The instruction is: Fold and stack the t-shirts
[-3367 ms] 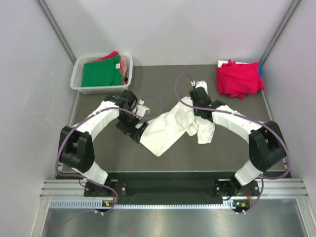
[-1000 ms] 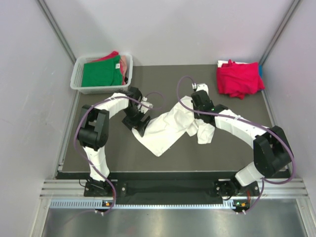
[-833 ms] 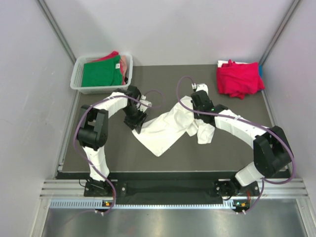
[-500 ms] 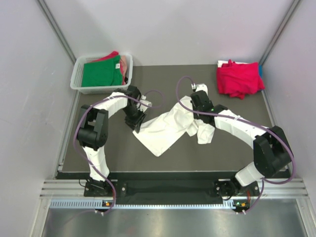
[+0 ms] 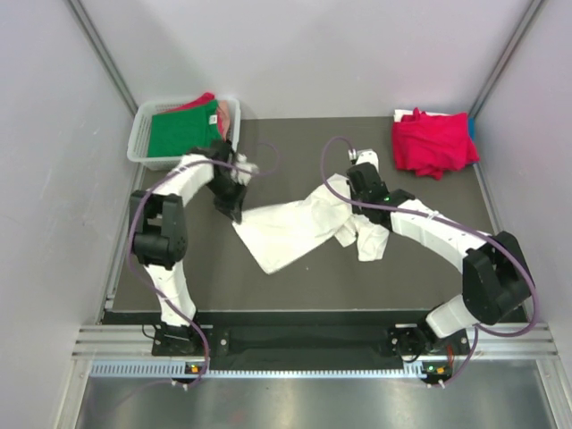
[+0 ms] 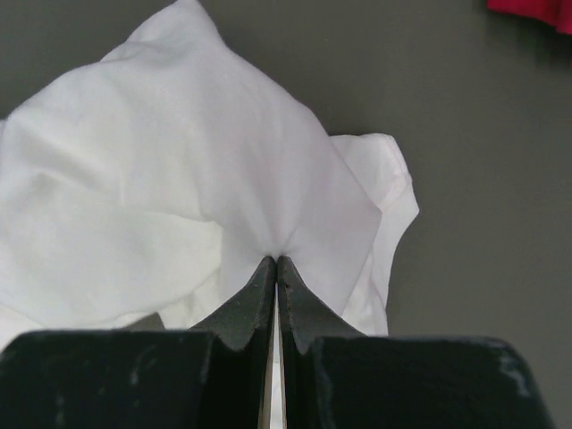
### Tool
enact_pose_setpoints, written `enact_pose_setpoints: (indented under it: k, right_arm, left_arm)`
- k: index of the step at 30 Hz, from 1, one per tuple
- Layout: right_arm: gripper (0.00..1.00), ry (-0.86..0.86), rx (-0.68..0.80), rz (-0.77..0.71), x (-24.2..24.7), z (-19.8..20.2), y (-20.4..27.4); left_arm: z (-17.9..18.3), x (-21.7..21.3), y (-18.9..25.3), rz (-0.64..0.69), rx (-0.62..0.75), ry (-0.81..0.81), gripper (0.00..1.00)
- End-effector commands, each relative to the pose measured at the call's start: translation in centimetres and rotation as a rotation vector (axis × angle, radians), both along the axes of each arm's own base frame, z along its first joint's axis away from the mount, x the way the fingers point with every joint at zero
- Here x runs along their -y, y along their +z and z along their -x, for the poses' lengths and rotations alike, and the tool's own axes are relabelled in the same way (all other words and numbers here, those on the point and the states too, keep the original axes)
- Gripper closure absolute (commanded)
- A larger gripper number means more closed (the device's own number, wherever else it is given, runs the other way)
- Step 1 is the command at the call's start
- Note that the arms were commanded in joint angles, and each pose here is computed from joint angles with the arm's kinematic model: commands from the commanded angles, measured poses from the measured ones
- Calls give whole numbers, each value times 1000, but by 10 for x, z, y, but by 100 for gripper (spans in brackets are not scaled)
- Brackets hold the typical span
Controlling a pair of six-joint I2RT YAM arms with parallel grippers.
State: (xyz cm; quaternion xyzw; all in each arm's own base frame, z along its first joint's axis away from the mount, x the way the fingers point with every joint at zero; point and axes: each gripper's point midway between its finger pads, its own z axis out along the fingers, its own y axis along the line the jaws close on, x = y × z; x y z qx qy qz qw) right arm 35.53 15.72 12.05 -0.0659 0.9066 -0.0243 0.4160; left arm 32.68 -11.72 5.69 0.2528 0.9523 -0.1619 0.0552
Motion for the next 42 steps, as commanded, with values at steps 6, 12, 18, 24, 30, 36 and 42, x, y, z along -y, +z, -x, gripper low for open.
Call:
enact_pose_setpoints:
  k: [6, 12, 18, 24, 30, 36, 42]
  right_arm:
    - [100, -84, 258, -37, 22, -25, 105]
    - [100, -102, 306, -62, 33, -19, 127]
    - [100, -88, 303, -80, 36, -6, 130]
    - [100, -60, 294, -100, 36, 14, 132]
    - [100, 23, 572, -98, 23, 67, 199]
    - [100, 53, 734, -120, 27, 110, 245]
    - [100, 97, 844, -65, 29, 152, 291]
  left_arm:
    - [-67, -77, 117, 89, 275, 230, 100]
    - [-66, -96, 136, 107, 323, 285, 100]
    - [-61, -93, 146, 136, 327, 289, 100]
    - [-50, -88, 177, 163, 369, 265, 100]
    - [-16, -74, 243, 228, 481, 203, 100]
    - [20, -67, 330, 268, 798, 203, 100]
    - [61, -54, 376, 328, 915, 201, 100]
